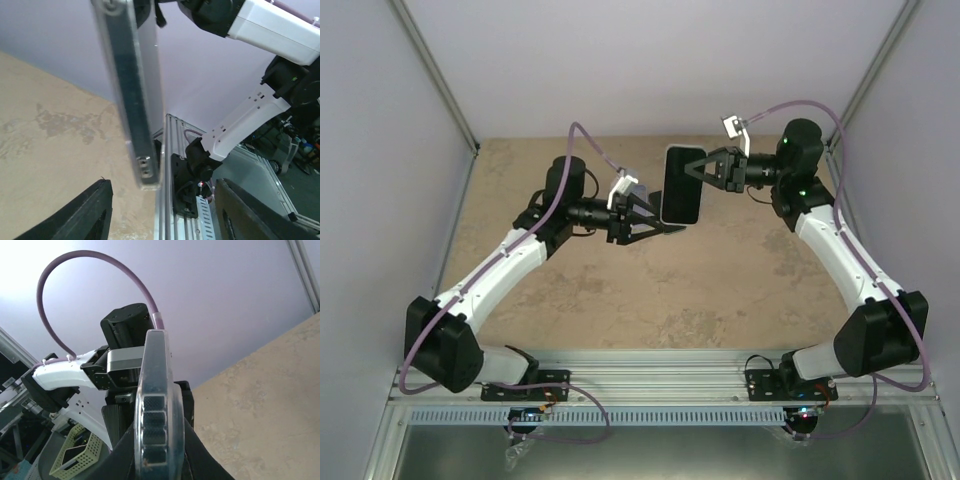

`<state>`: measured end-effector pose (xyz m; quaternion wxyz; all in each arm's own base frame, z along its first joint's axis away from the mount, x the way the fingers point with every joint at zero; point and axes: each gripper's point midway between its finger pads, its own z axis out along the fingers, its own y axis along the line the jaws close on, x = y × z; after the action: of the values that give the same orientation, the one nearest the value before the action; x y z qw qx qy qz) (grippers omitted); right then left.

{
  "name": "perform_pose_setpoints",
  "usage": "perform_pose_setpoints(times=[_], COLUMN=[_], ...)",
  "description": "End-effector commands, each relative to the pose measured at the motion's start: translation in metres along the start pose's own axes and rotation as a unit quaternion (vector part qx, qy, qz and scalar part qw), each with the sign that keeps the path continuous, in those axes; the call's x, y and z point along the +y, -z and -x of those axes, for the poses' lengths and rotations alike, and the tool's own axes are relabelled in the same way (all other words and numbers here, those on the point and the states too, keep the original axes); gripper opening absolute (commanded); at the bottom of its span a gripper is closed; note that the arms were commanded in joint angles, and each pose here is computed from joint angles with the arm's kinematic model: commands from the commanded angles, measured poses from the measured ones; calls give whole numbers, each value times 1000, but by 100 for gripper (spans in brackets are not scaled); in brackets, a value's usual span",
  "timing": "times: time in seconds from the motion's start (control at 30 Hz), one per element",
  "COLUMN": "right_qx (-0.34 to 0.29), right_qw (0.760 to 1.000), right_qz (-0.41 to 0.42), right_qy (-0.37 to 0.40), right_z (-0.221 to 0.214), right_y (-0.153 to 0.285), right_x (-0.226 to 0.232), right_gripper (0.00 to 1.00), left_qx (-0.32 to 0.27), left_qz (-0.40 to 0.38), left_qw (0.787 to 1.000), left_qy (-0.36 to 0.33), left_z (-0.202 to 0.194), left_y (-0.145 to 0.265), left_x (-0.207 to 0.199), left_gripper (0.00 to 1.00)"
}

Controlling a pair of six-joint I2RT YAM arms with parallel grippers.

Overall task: Take the phone out of the phone case
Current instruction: Remove the phone case from the phone.

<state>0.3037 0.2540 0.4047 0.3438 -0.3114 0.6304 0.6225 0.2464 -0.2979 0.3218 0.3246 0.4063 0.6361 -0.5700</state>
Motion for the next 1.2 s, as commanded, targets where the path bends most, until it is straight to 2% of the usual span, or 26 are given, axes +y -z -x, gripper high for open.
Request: perform_pose_setpoints(times=[0.0,0.53,0.7,1.0,1.07,1.17], right_qx=[-9,-2,1,3,3,4], right_qw=[1000,999,999,999,999,998], right_qz=[12,40,50,52,52,56], right_qy=[9,0,-5,-11,-11,-12], right_z=[8,2,1,-3,-3,-3], right_y=[2,5,5,6,6,6], right_x=[15,28,33,34,34,37], right_gripper=[1,1,1,0,1,1], left_qx=[-9,-2,8,8,7,9], left_qz=[-9,21,21,4,7,21], left_qw=[1000,999,999,999,999,998], left_qy=[-25,-29,-44,-52,-50,-52], left_z=[8,1,-6,-5,-5,-8], left_y=[-6,-9,-9,-9,-9,-9], left_x=[-10,8,9,3,5,10], left_gripper=[56,27,26,30,27,17])
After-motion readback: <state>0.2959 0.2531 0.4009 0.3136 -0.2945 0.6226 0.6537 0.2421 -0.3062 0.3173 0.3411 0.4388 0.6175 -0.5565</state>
